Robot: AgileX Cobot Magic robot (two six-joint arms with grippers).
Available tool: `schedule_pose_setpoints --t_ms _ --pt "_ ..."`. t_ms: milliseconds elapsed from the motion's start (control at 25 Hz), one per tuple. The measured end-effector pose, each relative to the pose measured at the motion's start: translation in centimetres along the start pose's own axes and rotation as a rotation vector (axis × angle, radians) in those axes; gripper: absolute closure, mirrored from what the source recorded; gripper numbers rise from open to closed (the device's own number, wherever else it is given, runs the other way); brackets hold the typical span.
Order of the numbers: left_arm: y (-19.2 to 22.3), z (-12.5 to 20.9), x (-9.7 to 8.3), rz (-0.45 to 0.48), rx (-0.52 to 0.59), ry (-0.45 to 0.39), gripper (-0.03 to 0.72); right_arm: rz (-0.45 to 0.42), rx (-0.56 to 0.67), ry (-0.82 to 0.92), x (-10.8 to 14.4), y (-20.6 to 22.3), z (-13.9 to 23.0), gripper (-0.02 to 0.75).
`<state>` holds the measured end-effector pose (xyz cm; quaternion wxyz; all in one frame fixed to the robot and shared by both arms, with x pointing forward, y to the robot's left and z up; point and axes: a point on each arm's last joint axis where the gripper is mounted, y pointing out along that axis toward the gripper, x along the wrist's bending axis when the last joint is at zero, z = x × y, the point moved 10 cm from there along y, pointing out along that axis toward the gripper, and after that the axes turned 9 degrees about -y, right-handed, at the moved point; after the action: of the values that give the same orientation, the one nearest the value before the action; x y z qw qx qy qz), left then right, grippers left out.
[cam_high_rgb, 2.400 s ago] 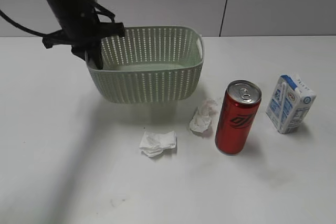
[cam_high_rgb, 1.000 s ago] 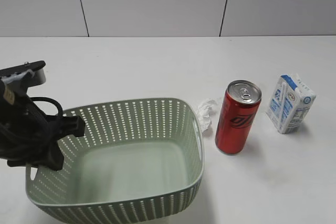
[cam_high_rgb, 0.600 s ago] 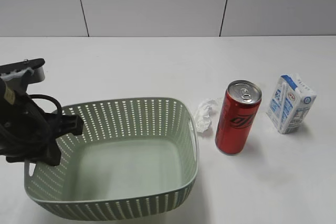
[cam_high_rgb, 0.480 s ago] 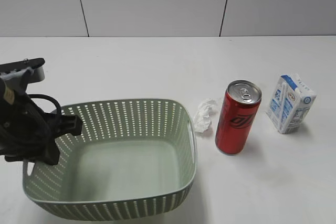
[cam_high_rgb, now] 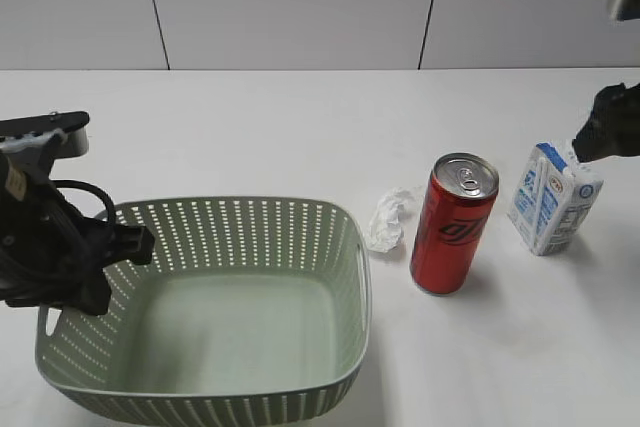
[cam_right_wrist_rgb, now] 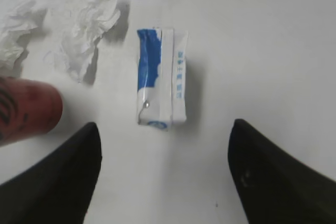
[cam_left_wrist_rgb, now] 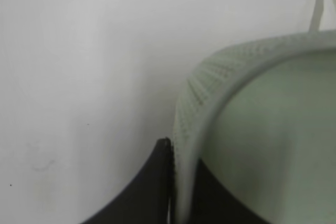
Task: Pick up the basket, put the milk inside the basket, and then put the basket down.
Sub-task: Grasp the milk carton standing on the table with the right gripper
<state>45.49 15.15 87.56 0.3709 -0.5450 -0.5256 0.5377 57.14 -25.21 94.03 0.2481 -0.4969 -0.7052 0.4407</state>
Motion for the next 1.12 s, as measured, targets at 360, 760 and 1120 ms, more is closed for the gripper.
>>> schedule_pose_setpoints --t_ms 360,760,1120 --pt "0.0 0.0 0.0 -0.001 0.002 0.003 0.683 -0.018 0.087 0.007 -0.5 6.5 0.4 0.073" --pt "0.0 0.0 0.0 -0.001 0.002 0.004 0.683 -0.024 0.123 -0.004 -0.6 10.3 1.4 0.165" --pt "0.0 0.1 0.0 0.000 0.003 0.003 0.683 -0.045 0.126 0.030 -0.2 10.3 1.3 0.417"
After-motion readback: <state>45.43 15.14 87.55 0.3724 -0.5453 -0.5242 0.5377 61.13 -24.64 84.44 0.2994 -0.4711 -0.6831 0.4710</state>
